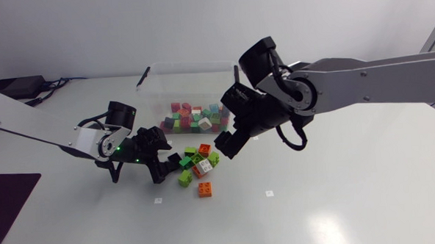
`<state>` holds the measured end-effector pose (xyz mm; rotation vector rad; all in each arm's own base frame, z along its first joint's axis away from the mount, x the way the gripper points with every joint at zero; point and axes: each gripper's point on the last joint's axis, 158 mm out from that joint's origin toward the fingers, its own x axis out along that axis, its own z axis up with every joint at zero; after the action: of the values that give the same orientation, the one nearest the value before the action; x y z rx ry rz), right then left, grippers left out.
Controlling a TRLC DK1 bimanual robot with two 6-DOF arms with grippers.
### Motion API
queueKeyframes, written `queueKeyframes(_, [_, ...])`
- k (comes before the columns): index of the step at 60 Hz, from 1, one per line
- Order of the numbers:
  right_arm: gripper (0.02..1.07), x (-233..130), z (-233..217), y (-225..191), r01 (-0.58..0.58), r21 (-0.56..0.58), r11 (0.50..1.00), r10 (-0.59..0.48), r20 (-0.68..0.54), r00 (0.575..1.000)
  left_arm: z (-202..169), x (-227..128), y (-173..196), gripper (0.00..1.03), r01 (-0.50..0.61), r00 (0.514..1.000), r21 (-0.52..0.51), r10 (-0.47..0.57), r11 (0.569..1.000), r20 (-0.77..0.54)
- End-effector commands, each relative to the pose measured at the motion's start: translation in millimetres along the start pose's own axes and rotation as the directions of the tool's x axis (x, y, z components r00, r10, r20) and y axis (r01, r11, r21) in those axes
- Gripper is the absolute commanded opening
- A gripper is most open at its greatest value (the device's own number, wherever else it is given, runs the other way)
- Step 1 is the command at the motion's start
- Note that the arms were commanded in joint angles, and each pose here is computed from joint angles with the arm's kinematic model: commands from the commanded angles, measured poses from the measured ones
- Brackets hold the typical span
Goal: Place the duplo bricks in the container
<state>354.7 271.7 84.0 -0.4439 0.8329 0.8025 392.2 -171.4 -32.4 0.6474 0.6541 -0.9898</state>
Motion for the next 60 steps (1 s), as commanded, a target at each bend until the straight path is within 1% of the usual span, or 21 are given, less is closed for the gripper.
queueKeyframes(1, [1.02,20,-22,12,-0.031,-0.016,0.999,0.03,-0.058,0.998,4,7,-1,0.83,0.019,1.0,-0.008,-0.019,1.0,0.016])
queueKeyframes(7, [1.02,34,-31,14,-0.04,-0.023,0.999,0.038,-0.086,0.996,6,10,-5,0.69,0.039,0.999,-0.009,-0.039,0.999,0.028])
queueKeyframes(8, [1.02,35,-32,14,-0.041,-0.024,0.999,0.039,-0.089,0.995,7,10,-5,0.69,0.038,0.999,-0.008,-0.038,0.999,0.029])
queueKeyframes(9, [1.02,38,-33,15,-0.044,-0.024,0.999,0.041,-0.096,0.995,6,11,-5,0.65,0.04,0.999,-0.009,-0.04,0.999,0.029])
queueKeyframes(14, [1.02,48,-39,12,-0.043,-0.03,0.999,0.04,-0.115,0.993,7,12,-9,0.52,0.054,0.998,-0.009,-0.054,0.998,0.035])
queueKeyframes(18, [1.02,55,-42,10,-0.042,-0.036,0.998,0.037,-0.128,0.991,9,12,-13,0.37,0.066,0.997,-0.008,-0.066,0.998,0.043])
queueKeyframes(20, [1.02,58,-43,9,-0.042,-0.042,0.998,0.036,-0.132,0.991,9,13,-14,0.26,0.071,0.997,-0.008,-0.07,0.997,0.044])
queueKeyframes(21, [1.02,59,-43,9,-0.042,-0.042,0.998,0.036,-0.132,0.991,10,12,-14,0.23,0.07,0.996,-0.007,-0.07,0.997,0.047])
queueKeyframes(34, [1.02,75,-45,1,-0.034,-0.059,0.998,0.025,-0.153,0.988,16,2,-23,0.22,0.084,0.994,-0.001,-0.084,0.996,0.075])
queueKeyframes(51, [1.02,92,-36,-3,-0.03,-0.082,0.996,0.017,-0.158,0.987,10,-34,-15,0.21,0.045,0.995,-0.03,-0.042,0.999,0.094])
queueKeyframes(60, [1.02,98,-32,-6,-0.019,-0.092,0.996,0.004,-0.166,0.986,13,-57,-10,0.21,0.018,0.992,-0.04,-0.013,0.999,0.122])
